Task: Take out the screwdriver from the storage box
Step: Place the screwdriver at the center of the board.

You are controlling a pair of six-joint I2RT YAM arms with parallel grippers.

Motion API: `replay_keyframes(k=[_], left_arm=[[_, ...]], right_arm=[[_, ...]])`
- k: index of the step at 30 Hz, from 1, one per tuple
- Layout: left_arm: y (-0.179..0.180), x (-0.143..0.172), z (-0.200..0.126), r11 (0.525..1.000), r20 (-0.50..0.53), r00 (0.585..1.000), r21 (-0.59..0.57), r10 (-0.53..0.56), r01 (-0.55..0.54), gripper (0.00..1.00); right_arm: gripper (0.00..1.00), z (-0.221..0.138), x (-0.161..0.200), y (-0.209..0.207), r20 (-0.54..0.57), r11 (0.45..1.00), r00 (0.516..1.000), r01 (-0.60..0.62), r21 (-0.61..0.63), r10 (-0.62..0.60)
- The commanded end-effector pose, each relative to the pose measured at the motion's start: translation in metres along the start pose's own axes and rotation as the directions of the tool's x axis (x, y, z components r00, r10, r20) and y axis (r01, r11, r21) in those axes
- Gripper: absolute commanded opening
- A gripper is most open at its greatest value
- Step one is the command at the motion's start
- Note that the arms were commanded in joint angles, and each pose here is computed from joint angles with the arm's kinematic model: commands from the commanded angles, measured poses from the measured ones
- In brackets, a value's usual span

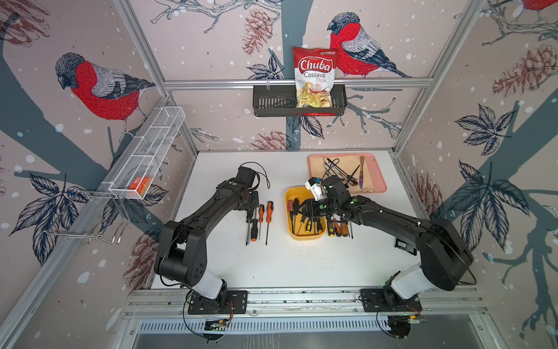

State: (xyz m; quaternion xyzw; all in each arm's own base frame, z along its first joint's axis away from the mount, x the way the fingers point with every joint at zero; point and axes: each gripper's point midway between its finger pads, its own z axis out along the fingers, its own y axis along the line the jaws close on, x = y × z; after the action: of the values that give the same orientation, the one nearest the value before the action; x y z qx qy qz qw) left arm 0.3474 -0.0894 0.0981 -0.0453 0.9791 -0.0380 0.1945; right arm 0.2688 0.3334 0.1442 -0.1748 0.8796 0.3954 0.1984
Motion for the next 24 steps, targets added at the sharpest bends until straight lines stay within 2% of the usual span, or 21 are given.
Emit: replay_keyframes(k=[1, 8, 24], left_arm=[[0.011, -0.005, 0.008, 0.999, 0.013, 0.999, -0.012, 0.033, -0.033, 0.19], [0.032, -0.007, 0.028, 0.999, -0.011, 1.000, -0.034, 0.016, -0.016, 0.20], [0.041, 0.006, 0.062, 0.999, -0.058, 0.998, -0.049, 0.001, -0.003, 0.23]], right_arm=[[0.39, 0.004, -0.008, 0.004, 0.029, 1.000, 1.000, -0.001, -0.001, 0.001], [0.39, 0.008, -0.009, 0.002, 0.029, 1.000, 1.000, -0.012, 0.009, 0.012], [0.39, 0.010, -0.009, -0.001, 0.017, 1.000, 1.000, -0.012, 0.028, 0.011]])
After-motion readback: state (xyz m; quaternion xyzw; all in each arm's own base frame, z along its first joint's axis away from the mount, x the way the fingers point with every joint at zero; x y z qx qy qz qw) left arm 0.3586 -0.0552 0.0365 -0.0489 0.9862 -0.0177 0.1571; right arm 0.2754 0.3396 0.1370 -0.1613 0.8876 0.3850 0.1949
